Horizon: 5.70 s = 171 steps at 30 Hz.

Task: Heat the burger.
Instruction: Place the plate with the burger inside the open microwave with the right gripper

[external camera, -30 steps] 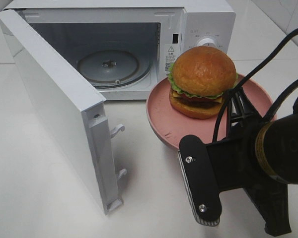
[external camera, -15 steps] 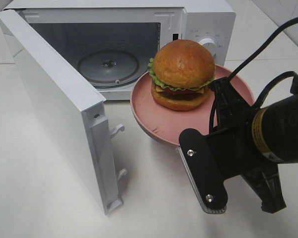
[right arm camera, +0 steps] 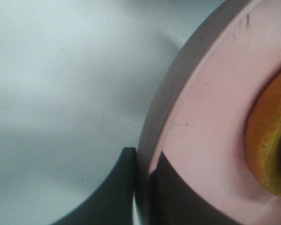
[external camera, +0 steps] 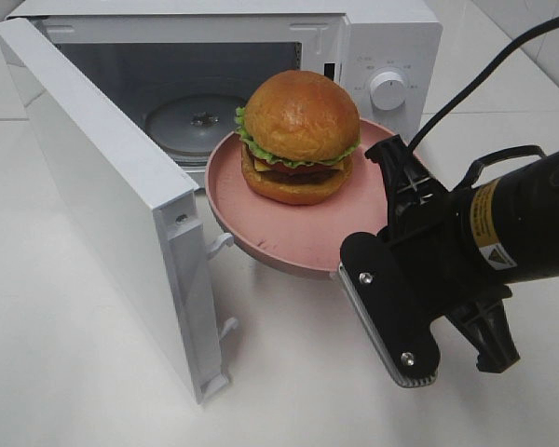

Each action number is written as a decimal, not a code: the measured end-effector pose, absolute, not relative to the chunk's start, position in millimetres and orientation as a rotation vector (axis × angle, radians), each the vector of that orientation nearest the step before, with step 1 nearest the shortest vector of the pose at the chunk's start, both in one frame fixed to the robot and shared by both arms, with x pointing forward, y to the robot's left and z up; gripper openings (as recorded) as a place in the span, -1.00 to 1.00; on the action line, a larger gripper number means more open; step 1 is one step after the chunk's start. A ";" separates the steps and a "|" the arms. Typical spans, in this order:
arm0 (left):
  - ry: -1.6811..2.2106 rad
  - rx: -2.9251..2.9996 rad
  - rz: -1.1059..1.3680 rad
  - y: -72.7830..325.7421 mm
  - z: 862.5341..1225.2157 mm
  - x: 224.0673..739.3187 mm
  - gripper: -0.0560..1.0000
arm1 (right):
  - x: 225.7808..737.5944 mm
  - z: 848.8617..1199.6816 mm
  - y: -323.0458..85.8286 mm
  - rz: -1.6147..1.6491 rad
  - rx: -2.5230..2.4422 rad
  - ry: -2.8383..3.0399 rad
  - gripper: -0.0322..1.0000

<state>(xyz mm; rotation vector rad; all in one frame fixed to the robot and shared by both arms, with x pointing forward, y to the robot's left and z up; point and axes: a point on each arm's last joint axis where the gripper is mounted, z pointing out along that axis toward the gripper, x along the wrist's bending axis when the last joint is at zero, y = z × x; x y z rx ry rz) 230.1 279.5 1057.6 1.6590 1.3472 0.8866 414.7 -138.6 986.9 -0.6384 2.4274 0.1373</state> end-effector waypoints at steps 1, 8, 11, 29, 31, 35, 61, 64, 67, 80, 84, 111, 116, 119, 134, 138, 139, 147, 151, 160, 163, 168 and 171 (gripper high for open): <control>1.347 1.659 0.887 279.5 1057.6 230.1 0.98 | 414.7 986.9 -138.6 0.137 -0.638 2.427 -0.80; 1.347 1.659 0.887 279.5 1057.6 230.1 0.98 | 424.0 985.7 -148.9 0.163 -0.687 2.444 -0.80; 1.347 1.659 0.887 279.5 1057.6 230.1 0.98 | 425.3 985.0 -151.4 0.170 -0.713 2.452 -0.80; 1.347 1.659 0.887 279.5 1057.6 230.1 0.98 | 429.0 983.7 -157.2 0.222 -0.893 2.433 -0.80; 1.347 1.659 0.887 279.5 1057.6 230.1 0.98 | 432.2 987.1 -155.2 0.215 -0.897 2.446 -0.80; 1.347 1.659 0.887 279.5 1057.6 230.1 0.98 | 439.0 991.2 -150.4 0.206 -0.907 2.462 -0.80; 1.347 1.659 0.887 279.5 1057.6 230.1 0.98 | 504.5 1000.8 -117.5 0.195 -0.867 2.542 -0.80; 1.347 1.659 0.887 279.5 1057.6 230.1 0.98 | 511.6 1003.0 -111.7 0.204 -0.874 2.544 -0.80; 1.347 1.659 0.887 279.5 1057.6 230.1 0.98 | 516.3 1004.4 -107.6 0.216 -0.872 2.548 -0.80; 1.347 1.659 0.887 279.5 1057.6 230.1 0.98 | 531.1 997.2 -92.6 0.285 -0.883 2.572 -0.80; 1.347 1.659 0.887 279.5 1057.6 230.1 0.98 | 536.6 997.0 -88.6 0.290 -0.883 2.566 -0.80; 1.349 1.660 0.890 279.9 1057.5 230.1 0.98 | 581.0 982.9 -58.7 0.237 -0.935 2.516 -0.80; 1.349 1.661 0.891 279.9 1057.5 230.1 0.98 | 590.5 981.4 -52.7 0.232 -0.938 2.505 -0.80; 1.349 1.661 0.891 279.9 1057.5 230.1 0.98 | 597.3 980.5 -47.9 0.234 -0.937 2.509 -0.80; 1.350 1.661 0.892 280.0 1057.5 230.1 0.98 | 626.9 969.2 -29.3 0.224 -0.878 2.554 -0.80; 1.350 1.661 0.892 280.0 1057.5 230.1 0.98 | 634.8 967.3 -24.1 0.232 -0.850 2.547 -0.80; 1.350 1.661 0.892 280.0 1057.5 230.1 0.98 | 637.2 966.4 -23.1 0.227 -0.844 2.544 -0.80; 1.350 1.661 0.892 280.0 1057.5 230.1 0.98 | 653.9 953.0 -16.2 0.193 -0.766 2.553 -0.80; 1.350 1.661 0.892 280.0 1057.5 230.1 0.98 | 659.0 947.6 -13.4 0.188 -0.754 2.552 -0.80; 1.350 1.661 0.892 280.0 1057.5 230.1 0.98 | 674.1 935.2 -7.0 0.192 -0.727 2.528 -0.77; 1.350 1.661 0.892 280.0 1057.5 230.1 0.98 | 678.5 931.8 -6.5 0.207 -0.697 2.507 -0.70; 1.350 1.661 0.892 280.0 1057.5 230.1 0.98 | 683.7 935.6 -6.2 0.234 -0.643 2.471 -0.46; 1.350 1.661 0.892 280.0 1057.5 230.1 0.98 | 684.2 936.3 -5.6 0.244 -0.634 2.465 -0.34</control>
